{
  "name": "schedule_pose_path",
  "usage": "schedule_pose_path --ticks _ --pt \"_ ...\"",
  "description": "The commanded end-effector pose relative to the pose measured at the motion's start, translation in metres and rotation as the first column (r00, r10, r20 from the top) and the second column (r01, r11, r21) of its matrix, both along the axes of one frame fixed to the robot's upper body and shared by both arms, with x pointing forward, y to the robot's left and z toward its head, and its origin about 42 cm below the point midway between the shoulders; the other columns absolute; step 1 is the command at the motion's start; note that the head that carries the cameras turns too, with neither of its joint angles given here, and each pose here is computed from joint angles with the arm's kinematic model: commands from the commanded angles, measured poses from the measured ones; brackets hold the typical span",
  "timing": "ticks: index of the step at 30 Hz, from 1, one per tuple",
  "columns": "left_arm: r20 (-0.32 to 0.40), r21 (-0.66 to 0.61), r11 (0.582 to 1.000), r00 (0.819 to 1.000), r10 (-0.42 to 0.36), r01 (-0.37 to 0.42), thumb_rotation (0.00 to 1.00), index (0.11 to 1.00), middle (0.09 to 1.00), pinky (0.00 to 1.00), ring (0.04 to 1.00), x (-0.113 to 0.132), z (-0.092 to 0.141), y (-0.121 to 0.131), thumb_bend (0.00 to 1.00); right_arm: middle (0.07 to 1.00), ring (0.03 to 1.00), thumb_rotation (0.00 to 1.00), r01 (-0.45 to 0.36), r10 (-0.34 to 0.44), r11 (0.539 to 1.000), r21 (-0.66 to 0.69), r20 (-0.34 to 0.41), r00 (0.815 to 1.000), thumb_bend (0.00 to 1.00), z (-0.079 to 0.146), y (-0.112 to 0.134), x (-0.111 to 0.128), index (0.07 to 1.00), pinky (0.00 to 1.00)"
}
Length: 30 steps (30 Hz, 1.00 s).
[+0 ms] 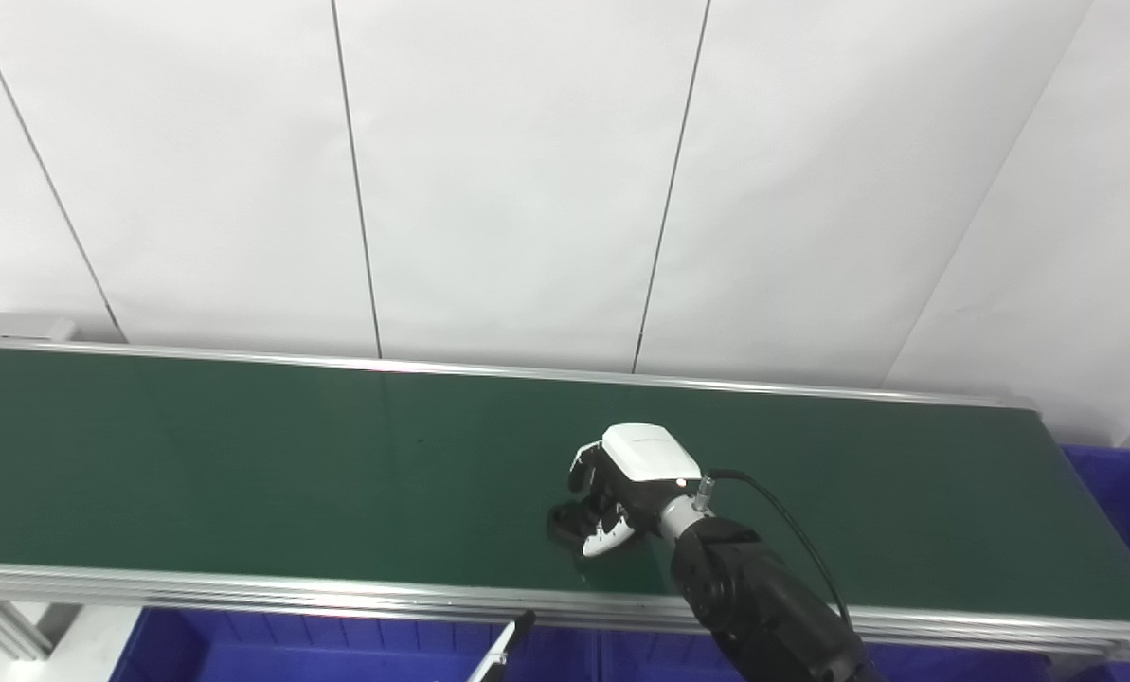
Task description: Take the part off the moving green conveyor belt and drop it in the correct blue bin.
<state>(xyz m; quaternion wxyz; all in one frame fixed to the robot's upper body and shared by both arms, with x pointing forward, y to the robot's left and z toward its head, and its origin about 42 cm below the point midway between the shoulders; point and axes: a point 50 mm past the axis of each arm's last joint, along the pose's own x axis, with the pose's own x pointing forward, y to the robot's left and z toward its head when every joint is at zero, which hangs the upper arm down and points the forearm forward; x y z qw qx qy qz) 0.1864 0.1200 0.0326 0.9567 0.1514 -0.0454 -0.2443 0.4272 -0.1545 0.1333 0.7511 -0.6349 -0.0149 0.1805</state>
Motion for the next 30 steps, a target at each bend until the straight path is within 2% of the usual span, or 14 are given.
schedule_pose_path --ticks 1,2,4,9,12,16,21,25,27,30 --pt "0.039 -0.041 0.999 0.999 0.011 -0.009 1.00 1.000 1.000 1.00 1.000 0.005 0.011 -0.003 0.74 0.499 0.385 0.00 -0.066 0.066 0.998 -0.010 -0.005 0.998 0.51 -0.010 0.007 -0.010 0.540 0.32" --pt "0.038 -0.042 0.999 0.999 0.010 -0.009 1.00 1.000 1.000 1.00 1.000 0.005 0.012 -0.003 0.74 0.475 0.377 0.00 -0.069 0.069 0.998 -0.010 0.002 0.998 0.51 -0.011 0.007 -0.010 0.536 0.27" --pt "0.042 -0.039 0.999 0.999 0.011 -0.010 1.00 1.000 1.000 1.00 1.000 0.005 0.011 -0.003 0.74 0.464 0.371 0.00 -0.076 0.076 0.997 -0.014 0.016 0.997 0.51 -0.011 0.007 -0.012 0.533 0.24" --pt "0.045 -0.041 0.999 0.999 0.014 -0.013 1.00 1.000 1.000 1.00 1.000 0.005 0.010 -0.003 0.75 0.479 0.383 0.00 -0.088 0.088 0.996 0.000 0.057 0.994 0.51 -0.009 0.008 -0.015 0.525 0.25" --pt "0.041 -0.038 0.999 0.999 0.014 -0.013 1.00 1.000 1.000 1.00 1.000 0.005 0.011 -0.003 0.74 0.490 0.382 0.00 -0.099 0.093 0.994 0.050 0.110 0.990 0.51 -0.003 0.008 -0.019 0.531 0.27" --pt "0.039 -0.043 0.999 0.999 0.014 -0.013 1.00 1.000 1.000 1.00 1.000 0.005 0.012 -0.003 0.74 0.500 0.376 0.00 -0.091 0.067 0.987 0.130 0.179 0.982 0.51 0.019 0.010 -0.029 0.541 0.30" --pt "0.038 -0.046 0.999 0.999 0.018 -0.017 1.00 1.000 1.000 1.00 1.000 0.004 0.014 -0.003 0.73 0.476 0.358 0.00 -0.080 0.025 0.974 0.213 0.250 0.968 0.51 0.051 0.008 -0.046 0.549 0.27" --pt "0.020 -0.045 0.999 0.999 0.026 -0.025 1.00 1.000 1.000 1.00 1.000 0.003 0.015 -0.002 0.75 0.468 0.355 0.00 -0.057 -0.024 0.959 0.277 0.282 0.959 0.51 0.080 0.001 -0.065 0.548 0.27" --pt "0.018 -0.046 0.999 0.999 0.027 -0.026 1.00 1.000 1.000 1.00 1.000 0.003 0.016 -0.002 0.75 0.500 0.387 0.00 -0.041 -0.051 0.952 0.302 0.290 0.956 0.51 0.088 -0.005 -0.075 0.499 0.23" --pt "0.019 -0.052 0.998 0.999 0.034 -0.033 1.00 1.000 1.000 0.99 1.000 0.003 0.018 -0.001 0.75 0.501 0.404 0.00 -0.005 -0.092 0.941 0.338 0.272 0.958 0.52 0.095 -0.015 -0.089 0.487 0.20"
